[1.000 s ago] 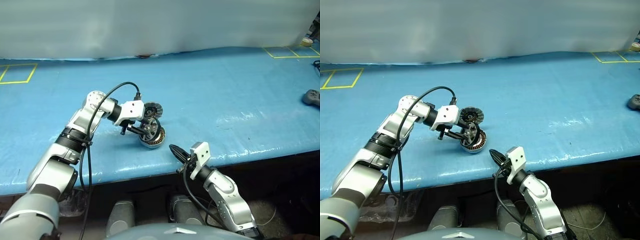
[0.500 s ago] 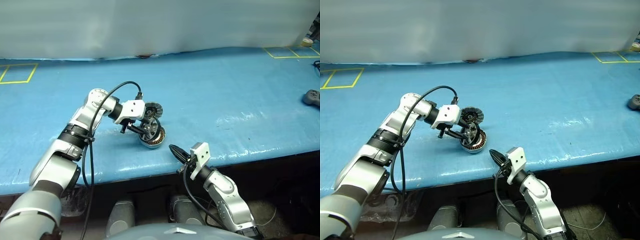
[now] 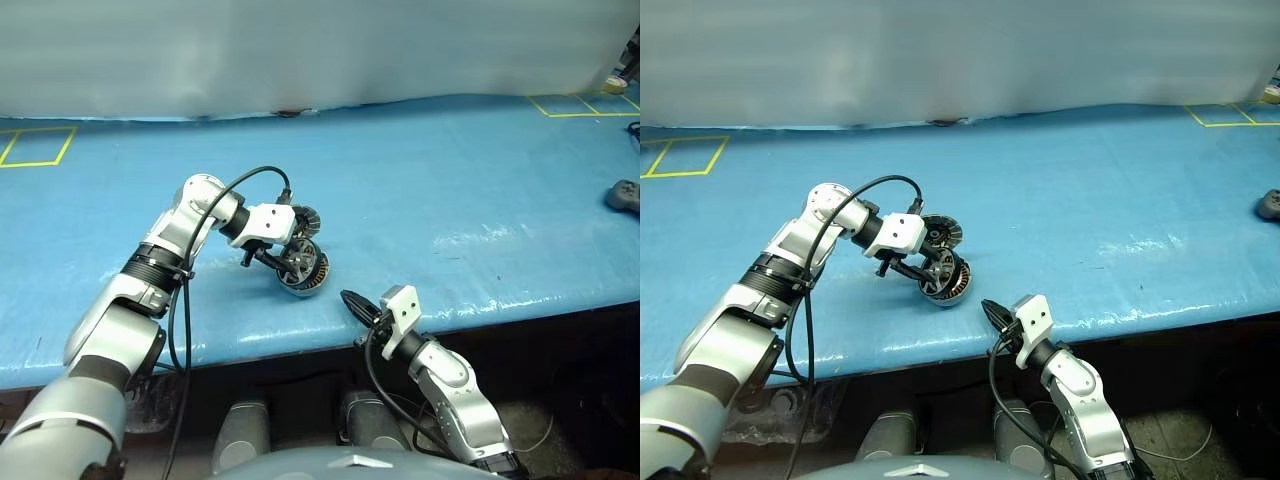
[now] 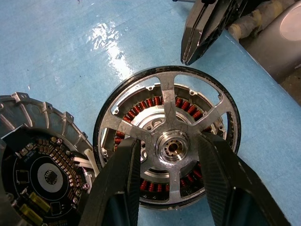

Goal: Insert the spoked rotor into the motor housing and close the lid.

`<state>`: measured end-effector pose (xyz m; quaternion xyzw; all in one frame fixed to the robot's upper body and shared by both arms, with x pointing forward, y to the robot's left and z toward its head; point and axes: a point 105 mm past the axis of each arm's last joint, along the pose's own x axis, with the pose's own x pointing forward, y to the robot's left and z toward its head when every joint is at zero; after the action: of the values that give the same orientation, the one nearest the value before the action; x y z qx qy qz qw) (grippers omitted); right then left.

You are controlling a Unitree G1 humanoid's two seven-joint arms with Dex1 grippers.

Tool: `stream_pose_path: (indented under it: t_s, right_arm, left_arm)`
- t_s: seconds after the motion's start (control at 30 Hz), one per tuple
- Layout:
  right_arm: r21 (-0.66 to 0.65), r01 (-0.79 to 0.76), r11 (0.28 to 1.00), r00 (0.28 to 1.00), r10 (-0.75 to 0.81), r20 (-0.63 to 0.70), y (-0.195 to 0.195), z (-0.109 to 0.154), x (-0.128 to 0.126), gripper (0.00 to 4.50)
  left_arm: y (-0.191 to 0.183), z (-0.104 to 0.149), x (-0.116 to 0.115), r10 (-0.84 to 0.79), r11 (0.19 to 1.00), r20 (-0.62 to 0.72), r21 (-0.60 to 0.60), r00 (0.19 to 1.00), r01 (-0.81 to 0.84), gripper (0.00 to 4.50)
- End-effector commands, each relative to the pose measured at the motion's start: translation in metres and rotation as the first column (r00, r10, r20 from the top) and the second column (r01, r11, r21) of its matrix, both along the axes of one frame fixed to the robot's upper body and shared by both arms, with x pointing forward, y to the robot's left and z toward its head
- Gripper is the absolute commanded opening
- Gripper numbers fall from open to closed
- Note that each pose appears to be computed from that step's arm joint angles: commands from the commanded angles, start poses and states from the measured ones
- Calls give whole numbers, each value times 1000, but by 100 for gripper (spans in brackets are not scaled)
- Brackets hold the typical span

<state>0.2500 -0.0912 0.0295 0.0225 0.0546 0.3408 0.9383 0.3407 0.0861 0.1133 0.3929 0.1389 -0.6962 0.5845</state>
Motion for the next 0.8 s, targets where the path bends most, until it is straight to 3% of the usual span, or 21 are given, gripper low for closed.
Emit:
stream_pose_path:
  t_s: [0.03, 0.27, 0.53, 0.8]
  right_arm:
    - [13, 6, 1000, 999, -6, 38, 1, 8, 1, 0]
    - [11, 11, 1000, 999, -12, 41, -2, 8, 1, 0]
    - [7, 13, 1000, 999, -13, 34, -1, 7, 0, 0]
    - [4, 10, 1000, 1000, -11, 29, -1, 6, 0, 0]
  left_arm:
    - [4, -3, 2, -3, 998, 7, 57, 1000, 3, 153]
    - [2, -1, 3, 9, 998, 4, 54, 1000, -9, 153]
    - [-13, 11, 5, 31, 998, 3, -55, 1000, -30, 153]
    - [-13, 9, 6, 39, 998, 12, -48, 999, -38, 153]
